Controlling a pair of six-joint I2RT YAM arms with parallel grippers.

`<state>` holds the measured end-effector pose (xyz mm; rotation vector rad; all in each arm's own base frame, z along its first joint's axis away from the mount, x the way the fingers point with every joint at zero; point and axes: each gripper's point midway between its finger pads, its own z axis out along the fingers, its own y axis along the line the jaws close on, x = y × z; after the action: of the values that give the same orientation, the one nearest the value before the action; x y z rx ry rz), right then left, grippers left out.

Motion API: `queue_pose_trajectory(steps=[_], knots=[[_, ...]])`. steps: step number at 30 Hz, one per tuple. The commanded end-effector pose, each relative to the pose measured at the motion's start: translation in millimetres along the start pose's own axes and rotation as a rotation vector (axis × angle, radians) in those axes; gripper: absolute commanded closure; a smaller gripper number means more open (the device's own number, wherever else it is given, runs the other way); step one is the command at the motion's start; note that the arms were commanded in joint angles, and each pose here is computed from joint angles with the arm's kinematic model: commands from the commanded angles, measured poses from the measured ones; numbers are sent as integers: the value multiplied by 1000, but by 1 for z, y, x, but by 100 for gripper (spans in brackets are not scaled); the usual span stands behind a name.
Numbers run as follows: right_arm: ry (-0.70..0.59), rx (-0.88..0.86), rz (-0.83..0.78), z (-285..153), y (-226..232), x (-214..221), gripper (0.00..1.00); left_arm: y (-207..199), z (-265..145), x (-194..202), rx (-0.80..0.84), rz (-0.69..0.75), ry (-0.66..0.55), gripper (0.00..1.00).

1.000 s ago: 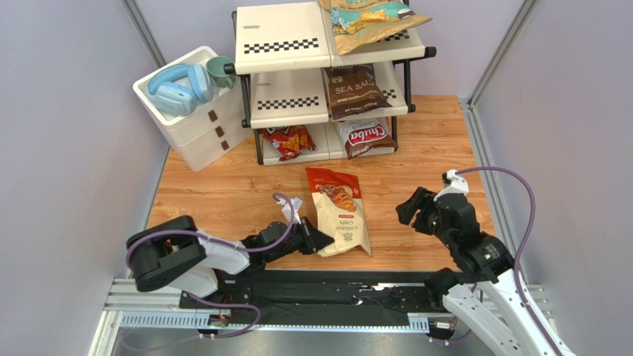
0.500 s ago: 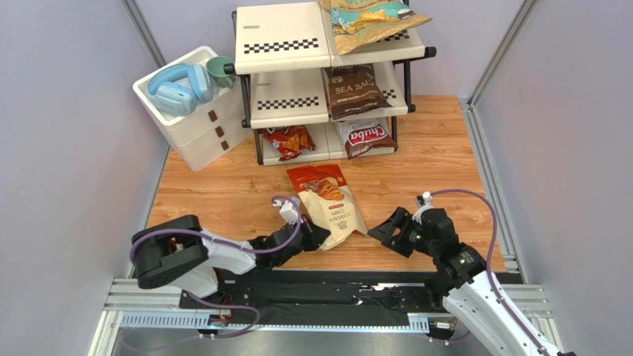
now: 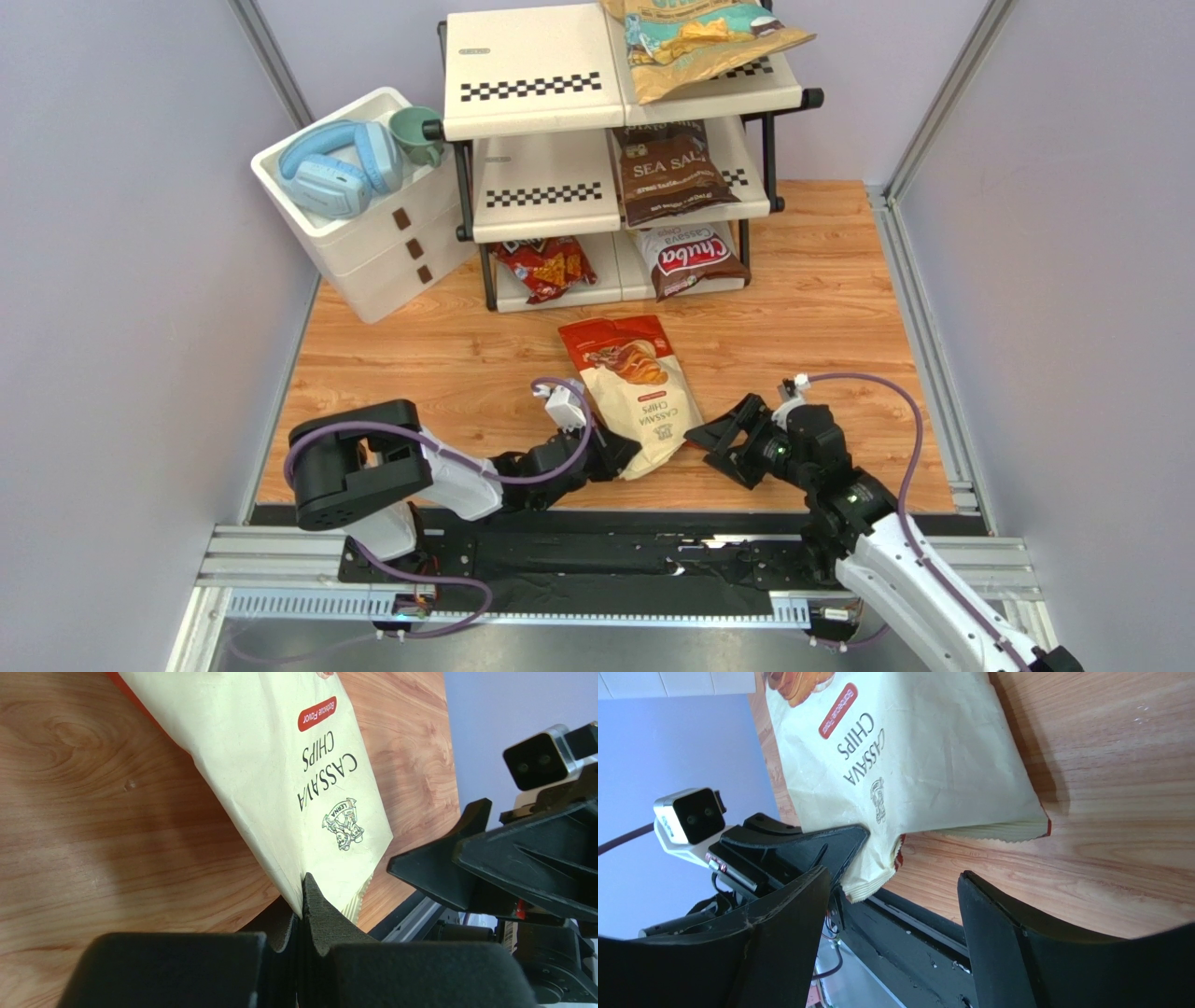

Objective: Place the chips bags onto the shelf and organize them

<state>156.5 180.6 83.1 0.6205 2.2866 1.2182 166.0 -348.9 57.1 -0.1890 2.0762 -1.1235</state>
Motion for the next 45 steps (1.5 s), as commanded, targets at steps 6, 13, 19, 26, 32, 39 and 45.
queue_pose_trajectory(steps=[6,13,19,26,32,39,45], knots=[[-47,-51,18,16,10,-6,28,-25,0,-2,60,-6,-33,100],[-36,-34,41,25,5,-2,28,-30,-1,0,74,-1,-27,100],[-24,-11,59,37,3,7,28,-27,-4,2,69,-1,-27,100],[-66,0,33,45,6,7,28,-30,-6,2,79,7,-34,100],[-154,40,11,50,2,-10,28,-29,-8,4,83,13,-30,100],[-146,52,28,63,1,-8,29,-24,-13,6,91,21,-28,100],[-124,55,13,76,7,-4,29,-30,-15,20,149,69,37,100]])
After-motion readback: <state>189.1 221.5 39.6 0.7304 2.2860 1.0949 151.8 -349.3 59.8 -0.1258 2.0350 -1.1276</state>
